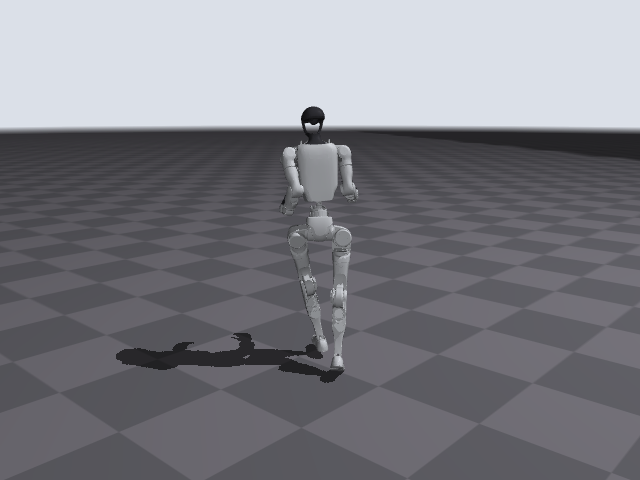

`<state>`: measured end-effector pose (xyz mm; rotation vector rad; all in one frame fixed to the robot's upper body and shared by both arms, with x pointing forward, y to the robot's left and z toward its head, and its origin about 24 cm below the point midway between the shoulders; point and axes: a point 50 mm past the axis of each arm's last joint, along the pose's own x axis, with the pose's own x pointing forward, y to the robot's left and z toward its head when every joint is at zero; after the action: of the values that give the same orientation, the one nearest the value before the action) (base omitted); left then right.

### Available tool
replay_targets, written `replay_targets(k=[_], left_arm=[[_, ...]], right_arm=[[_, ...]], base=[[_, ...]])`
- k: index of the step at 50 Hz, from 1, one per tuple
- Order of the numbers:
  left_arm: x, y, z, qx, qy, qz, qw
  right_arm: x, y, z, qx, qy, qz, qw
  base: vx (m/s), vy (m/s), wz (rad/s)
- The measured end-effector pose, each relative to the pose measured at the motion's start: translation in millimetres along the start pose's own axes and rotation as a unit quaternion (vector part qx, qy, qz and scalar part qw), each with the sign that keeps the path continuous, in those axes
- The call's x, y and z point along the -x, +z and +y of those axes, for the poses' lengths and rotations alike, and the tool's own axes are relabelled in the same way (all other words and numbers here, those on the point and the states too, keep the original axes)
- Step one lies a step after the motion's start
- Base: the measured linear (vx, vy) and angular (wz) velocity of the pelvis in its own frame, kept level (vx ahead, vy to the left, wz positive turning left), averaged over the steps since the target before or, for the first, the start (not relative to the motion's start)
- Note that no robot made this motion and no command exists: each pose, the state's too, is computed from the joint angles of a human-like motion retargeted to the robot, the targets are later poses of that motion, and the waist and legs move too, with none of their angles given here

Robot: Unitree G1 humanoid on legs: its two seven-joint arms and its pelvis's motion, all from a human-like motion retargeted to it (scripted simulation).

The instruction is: Walk run

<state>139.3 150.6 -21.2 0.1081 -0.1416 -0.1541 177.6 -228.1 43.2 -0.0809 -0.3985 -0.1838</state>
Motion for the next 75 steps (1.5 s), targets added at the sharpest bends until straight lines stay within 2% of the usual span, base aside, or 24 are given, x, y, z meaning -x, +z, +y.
replay_targets(k=[6, 12, 20, 27, 32, 39, 47, 52, 60, 65, 70, 72, 75], left_arm=[[-16, 12, 13, -0.027, 0.019, -0.034, 0.999], [-53, 33, 23, -0.036, 0.053, -0.112, 0.992], [-65, 40, -11, 0.0, 0.017, -0.133, 0.991], [-45, 36, 8, 0.0, 0.004, -0.113, 0.994], [-30, 23, 2, 0.007, 0.003, -0.08, 0.997], [-9, 7, 2, 0.014, 0.012, -0.025, 1.0], [-34, 20, 11, 0.012, 0.06, -0.068, 0.996], [-61, 33, 24, 0.005, 0.07, -0.121, 0.99], [-66, 39, 2, 0.013, 0.037, -0.132, 0.991], [-48, 28, 9, 0.031, 0.035, -0.099, 0.994], [-18, 16, 32, -0.007, 0.034, -0.053, 0.998], [-17, 5, 22, 0.012, 0.062, -0.032, 0.998], [-3, -7, 10, 0.062, 0.13, 0.005, 0.99]], right_arm=[[19, -15, 7, -0.001, 0.043, 0.062, 0.997], [68, -39, 10, 0.006, 0.082, 0.171, 0.982], [116, -31, -20, 0.04, 0.009, 0.23, 0.972], [57, -17, -10, 0.065, -0.024, 0.111, 0.991], [8, 4, -20, 0.031, -0.078, -0.016, 0.996], [-10, 17, -12, -0.009, -0.042, -0.065, 0.997], [16, -9, -5, 0.013, 0.026, 0.046, 0.998], [73, -39, 0, -0.003, 0.053, 0.172, 0.984], [128, -29, -38, 0.061, 0.018, 0.249, 0.966], [95, -27, -36, 0.11, -0.027, 0.191, 0.975], [48, -20, -13, 0.082, -0.069, 0.095, 0.99], [18, -12, -25, 0.079, -0.096, 0.021, 0.992], [-11, -6, -10, 0.067, -0.054, -0.026, 0.996]], base=[[1.44, -0.61, 0.64], [1.51, 0.11, 0.96], [1.39, 0.05, 2.01], [1.37, -0.35, 0.53], [1.38, -0.2, 1.14], [1.29, -0.19, 0.17], [1.4, -0.49, 0.74], [1.5, 0.07, 0.63], [1.32, -0.07, 1.51], [1.24, -0.23, 1.17], [1.46, -0.57, 0.31], [1.04, -0.23, 0.85], [1.2, 0.0, -0.12]])
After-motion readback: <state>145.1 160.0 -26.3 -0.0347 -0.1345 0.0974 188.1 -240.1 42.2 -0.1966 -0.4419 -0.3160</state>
